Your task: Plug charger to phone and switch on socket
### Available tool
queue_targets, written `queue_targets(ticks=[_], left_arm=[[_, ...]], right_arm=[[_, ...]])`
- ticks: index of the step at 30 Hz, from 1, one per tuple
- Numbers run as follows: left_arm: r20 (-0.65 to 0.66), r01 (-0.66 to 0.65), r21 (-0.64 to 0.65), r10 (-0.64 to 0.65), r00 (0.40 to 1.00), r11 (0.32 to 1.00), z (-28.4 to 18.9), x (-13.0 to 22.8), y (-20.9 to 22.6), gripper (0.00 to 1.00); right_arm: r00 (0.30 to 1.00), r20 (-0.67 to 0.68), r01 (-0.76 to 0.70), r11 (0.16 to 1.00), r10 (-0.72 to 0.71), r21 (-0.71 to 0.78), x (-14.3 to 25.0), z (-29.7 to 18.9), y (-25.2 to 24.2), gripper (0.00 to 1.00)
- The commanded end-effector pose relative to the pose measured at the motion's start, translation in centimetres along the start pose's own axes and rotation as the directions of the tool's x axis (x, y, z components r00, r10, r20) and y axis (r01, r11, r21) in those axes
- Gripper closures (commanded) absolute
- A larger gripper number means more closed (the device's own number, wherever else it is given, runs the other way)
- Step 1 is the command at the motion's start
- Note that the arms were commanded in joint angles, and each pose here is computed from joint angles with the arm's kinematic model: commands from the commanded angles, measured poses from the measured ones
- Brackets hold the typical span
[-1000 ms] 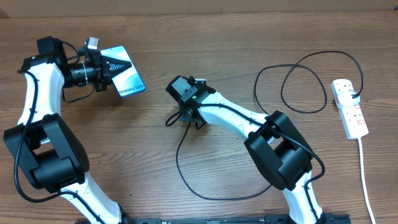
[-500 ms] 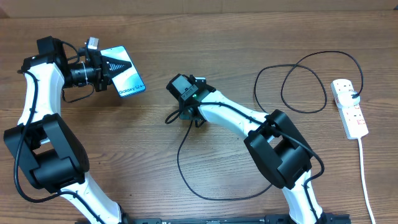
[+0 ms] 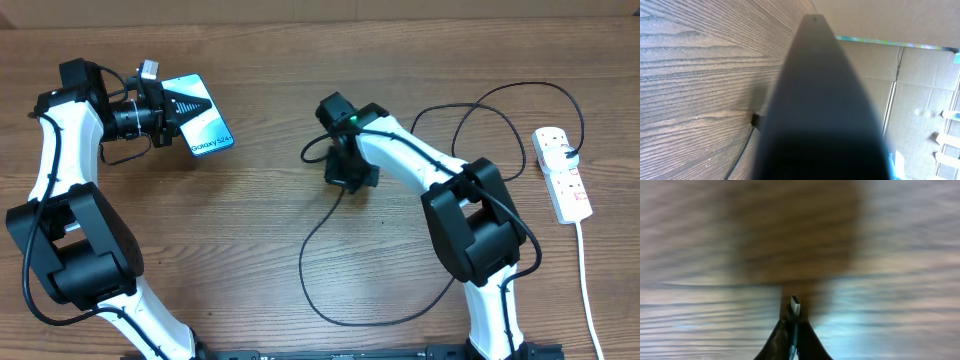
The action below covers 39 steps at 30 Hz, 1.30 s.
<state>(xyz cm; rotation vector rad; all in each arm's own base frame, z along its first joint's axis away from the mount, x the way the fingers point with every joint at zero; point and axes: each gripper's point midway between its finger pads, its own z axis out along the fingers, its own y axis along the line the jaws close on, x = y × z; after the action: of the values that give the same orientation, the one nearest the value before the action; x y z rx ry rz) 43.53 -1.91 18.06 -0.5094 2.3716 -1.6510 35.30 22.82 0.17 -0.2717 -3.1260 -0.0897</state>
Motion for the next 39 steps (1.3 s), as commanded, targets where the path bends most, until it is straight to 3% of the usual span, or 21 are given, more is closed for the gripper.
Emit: queue_targets(ticks=[1, 3, 7, 10, 13, 18, 27, 33, 37, 39], left_arm=[[0.008, -0.07, 0.035, 0.07, 0.998, 0.997, -0.5, 0.5, -2.5, 0.96], [0.007, -0.07, 0.035, 0.069, 0.998, 0.997, -0.5, 0.5, -2.5, 0.96], [0.007, -0.07, 0.035, 0.069, 0.998, 0.997, -0.5, 0.5, -2.5, 0.96], [0.007, -0.07, 0.035, 0.069, 0.998, 0.997, -0.5, 0.5, -2.5, 0.96], [0.008, -0.071, 0.035, 0.071, 0.997, 0.997, -0.5, 0.5, -2.5, 0.96], [0.008, -0.077, 0.035, 0.077, 0.997, 0.996, -0.5, 0.5, -2.5, 0.96], [0.008, -0.077, 0.035, 0.077, 0.997, 0.996, -0.5, 0.5, -2.5, 0.96], [0.008, -0.077, 0.035, 0.077, 0.997, 0.996, -0.5, 0.5, -2.5, 0.96], [0.008, -0.077, 0.035, 0.077, 0.997, 0.996, -0.5, 0.5, -2.5, 0.96], [0.008, -0.077, 0.035, 0.077, 0.997, 0.996, -0.5, 0.5, -2.5, 0.96]], right_arm=[[1.0, -0.012, -0.015, 0.999, 0.015, 0.05, -0.3, 0.3, -1.8, 0.85], [1.0, -0.026, -0.015, 0.999, 0.016, 0.037, -0.1, 0.3, -1.5, 0.8], [0.999, -0.04, -0.016, 0.999, 0.017, 0.034, 0.4, 0.4, -1.3, 0.61], [0.998, -0.054, -0.022, 0.999, 0.025, 0.047, 0.8, 0.3, -1.6, 0.59], [0.995, -0.067, -0.072, 0.995, 0.077, 0.065, 1.2, 0.3, -1.9, 0.6], [0.995, -0.059, -0.077, 0.995, 0.081, 0.057, 1.0, 0.3, -1.7, 0.76], [0.992, -0.041, -0.116, 0.992, 0.118, 0.046, 0.7, 0.7, -1.5, 0.96], [0.991, -0.051, -0.122, 0.992, 0.124, 0.036, 1.1, 1.7, -1.7, 0.92], [0.991, -0.047, -0.125, 0.992, 0.126, 0.024, 0.8, 1.8, -1.6, 0.75], [0.991, -0.04, -0.126, 0.992, 0.126, 0.018, 0.6, 1.7, -1.5, 0.73]])
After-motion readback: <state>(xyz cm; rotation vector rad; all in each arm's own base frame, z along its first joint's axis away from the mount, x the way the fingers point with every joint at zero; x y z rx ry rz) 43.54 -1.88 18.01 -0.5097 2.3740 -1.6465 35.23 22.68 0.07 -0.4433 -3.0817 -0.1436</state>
